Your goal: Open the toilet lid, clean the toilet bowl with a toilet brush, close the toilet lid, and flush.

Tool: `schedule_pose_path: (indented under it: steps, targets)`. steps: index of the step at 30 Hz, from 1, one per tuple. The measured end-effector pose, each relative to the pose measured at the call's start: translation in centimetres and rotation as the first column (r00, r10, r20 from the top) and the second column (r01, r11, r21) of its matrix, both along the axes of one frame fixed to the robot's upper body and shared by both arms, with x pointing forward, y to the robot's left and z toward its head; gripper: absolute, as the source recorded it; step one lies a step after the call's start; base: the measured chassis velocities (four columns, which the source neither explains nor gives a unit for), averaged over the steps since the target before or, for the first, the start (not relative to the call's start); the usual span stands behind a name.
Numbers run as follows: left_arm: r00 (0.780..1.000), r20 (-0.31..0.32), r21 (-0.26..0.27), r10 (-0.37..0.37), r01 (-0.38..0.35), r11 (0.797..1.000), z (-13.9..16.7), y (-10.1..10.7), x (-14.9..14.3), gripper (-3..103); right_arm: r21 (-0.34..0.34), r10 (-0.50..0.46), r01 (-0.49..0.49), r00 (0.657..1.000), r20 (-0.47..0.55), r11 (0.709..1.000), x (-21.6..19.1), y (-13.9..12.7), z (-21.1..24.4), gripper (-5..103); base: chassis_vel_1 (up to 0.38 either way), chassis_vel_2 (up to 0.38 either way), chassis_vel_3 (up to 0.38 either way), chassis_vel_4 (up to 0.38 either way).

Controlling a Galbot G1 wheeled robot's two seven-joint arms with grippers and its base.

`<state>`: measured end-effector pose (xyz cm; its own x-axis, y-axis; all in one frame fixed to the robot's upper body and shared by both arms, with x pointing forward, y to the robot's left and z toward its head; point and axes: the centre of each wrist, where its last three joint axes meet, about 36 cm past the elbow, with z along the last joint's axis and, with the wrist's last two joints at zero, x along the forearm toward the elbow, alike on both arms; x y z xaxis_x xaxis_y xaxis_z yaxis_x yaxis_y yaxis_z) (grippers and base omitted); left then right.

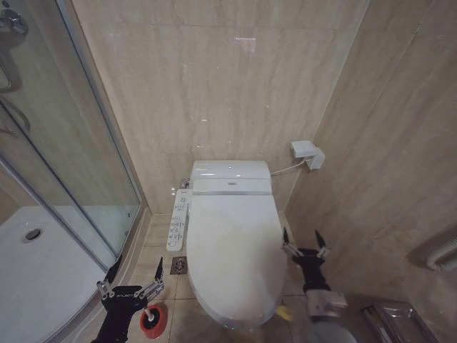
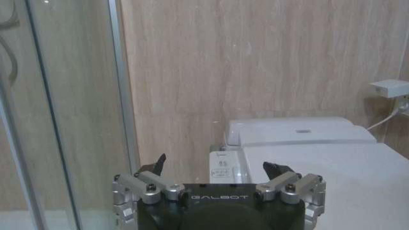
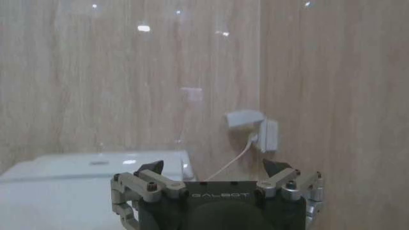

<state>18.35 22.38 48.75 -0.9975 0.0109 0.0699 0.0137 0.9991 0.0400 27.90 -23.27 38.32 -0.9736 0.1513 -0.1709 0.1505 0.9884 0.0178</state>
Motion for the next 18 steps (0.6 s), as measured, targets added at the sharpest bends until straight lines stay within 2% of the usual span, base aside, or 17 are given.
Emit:
schedule_pose_path:
  steps: [7, 12, 18]
  targets:
    - [1.000, 0.000, 0.000, 0.000, 0.000, 1.000, 0.0, 0.0, 0.0, 100, 0.033, -0.004, 0.003, 0.999, 0.044, 0.999, -3.6, 1.0, 3.7, 100, 0.000, 0.000, 0.000, 0.000]
    - [1.000, 0.000, 0.000, 0.000, 0.000, 1.000, 0.0, 0.0, 0.0, 100, 0.033, -0.007, 0.004, 0.996, 0.089, 0.999, -4.2, 1.0, 6.5, 100, 0.000, 0.000, 0.000, 0.000]
    - [1.000, 0.000, 0.000, 0.000, 0.000, 1.000, 0.0, 0.0, 0.0, 100, 0.018, -0.021, 0.020, 0.994, 0.105, 1.000, -4.9, 0.4, 7.7, 100, 0.000, 0.000, 0.000, 0.000]
